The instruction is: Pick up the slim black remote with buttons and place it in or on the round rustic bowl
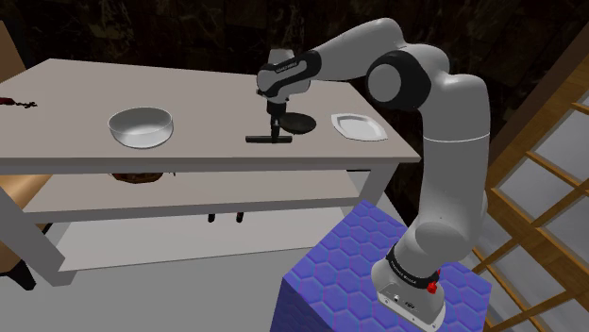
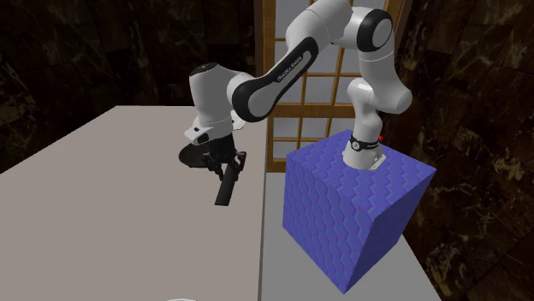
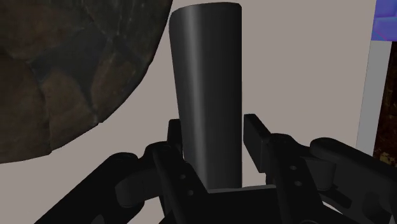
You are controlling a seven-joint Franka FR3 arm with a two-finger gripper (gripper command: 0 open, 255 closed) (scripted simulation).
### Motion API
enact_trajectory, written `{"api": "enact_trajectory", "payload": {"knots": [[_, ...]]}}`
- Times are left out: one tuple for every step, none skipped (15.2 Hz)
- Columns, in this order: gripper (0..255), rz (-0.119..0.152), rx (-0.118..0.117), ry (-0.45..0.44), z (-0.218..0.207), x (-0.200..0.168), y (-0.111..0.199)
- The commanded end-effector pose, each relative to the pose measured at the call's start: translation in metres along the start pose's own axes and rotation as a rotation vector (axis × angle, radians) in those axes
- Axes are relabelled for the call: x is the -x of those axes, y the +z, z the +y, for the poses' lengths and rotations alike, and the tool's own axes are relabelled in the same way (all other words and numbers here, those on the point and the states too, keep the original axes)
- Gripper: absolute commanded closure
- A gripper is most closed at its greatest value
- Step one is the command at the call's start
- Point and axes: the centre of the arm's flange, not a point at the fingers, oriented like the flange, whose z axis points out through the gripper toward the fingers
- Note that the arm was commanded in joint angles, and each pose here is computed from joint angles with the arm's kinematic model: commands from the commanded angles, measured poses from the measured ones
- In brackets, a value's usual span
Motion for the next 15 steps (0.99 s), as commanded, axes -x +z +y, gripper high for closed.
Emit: {"api": "enact_trajectory", "payload": {"knots": [[255,0.0,-0.001,0.0,-0.001,0.0,-0.009],[255,0.0,-0.001,0.0,-0.001,0.0,-0.014],[255,0.0,-0.001,0.0,-0.002,0.0,-0.019],[255,0.0,-0.001,0.0,-0.002,0.0,-0.025],[255,0.0,-0.001,0.0,-0.002,0.0,-0.03],[255,0.0,-0.001,0.0,-0.003,0.0,-0.035],[255,0.0,-0.001,0.0,-0.003,0.0,-0.04],[255,0.0,-0.001,0.0,-0.004,0.0,-0.046],[255,0.0,-0.001,0.0,-0.004,0.0,-0.051],[255,0.0,-0.001,0.0,-0.005,0.0,-0.056],[255,0.0,-0.001,0.0,-0.005,0.0,-0.062],[255,0.0,-0.001,0.0,-0.005,0.0,-0.067],[255,0.0,-0.001,0.0,-0.006,0.0,-0.072],[255,0.0,-0.001,0.0,-0.006,0.001,-0.077],[255,0.0,-0.001,0.0,-0.007,0.001,-0.083]]}}
